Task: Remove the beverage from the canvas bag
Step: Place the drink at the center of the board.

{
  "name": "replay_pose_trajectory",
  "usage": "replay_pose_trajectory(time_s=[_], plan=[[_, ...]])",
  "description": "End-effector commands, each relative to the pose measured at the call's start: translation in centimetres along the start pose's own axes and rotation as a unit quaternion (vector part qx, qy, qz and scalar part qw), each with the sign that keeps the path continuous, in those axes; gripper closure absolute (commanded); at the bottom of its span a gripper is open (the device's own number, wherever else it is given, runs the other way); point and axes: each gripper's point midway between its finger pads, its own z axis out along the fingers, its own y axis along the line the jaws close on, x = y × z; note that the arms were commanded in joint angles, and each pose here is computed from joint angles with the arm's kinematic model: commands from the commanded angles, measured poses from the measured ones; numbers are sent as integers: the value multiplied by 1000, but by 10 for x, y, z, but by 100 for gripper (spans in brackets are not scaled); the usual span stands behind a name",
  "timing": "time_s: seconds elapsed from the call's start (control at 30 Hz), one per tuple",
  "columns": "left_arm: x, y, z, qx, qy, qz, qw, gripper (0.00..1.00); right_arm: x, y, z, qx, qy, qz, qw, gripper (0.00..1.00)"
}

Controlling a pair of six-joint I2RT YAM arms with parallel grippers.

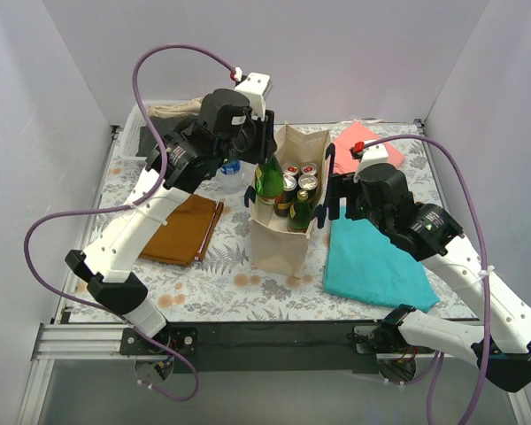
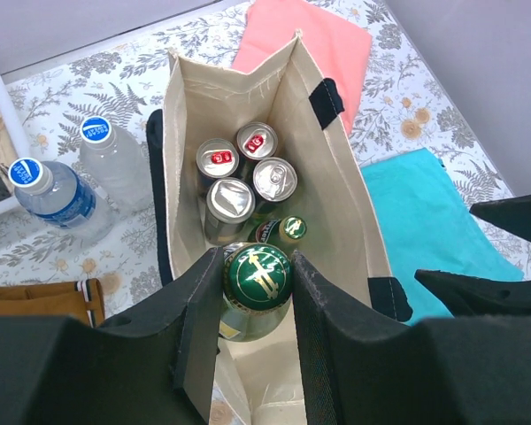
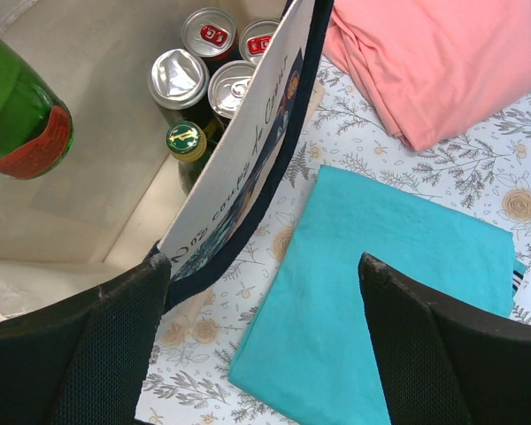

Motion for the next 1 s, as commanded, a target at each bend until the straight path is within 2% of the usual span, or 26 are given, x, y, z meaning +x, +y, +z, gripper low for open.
replay_pose_trajectory(time_s=[0.0,0.47,0.73,0.97], plan=[[-75,0,-52,8,-144,-16,989,100,-10,1,-2,-5,-23,16,1000,9],[-103,20,-79,-41,-207,-16,977,100,-11,2,-3,-8,-25,17,1000,9],[-115,43,-102,-93,-250,-26,963,100,-12,5,0,-12,-21,14,1000,9],[-106,59,-99,-138,-245,-19,959,100,-13,7,0,-15,-20,13,1000,9]])
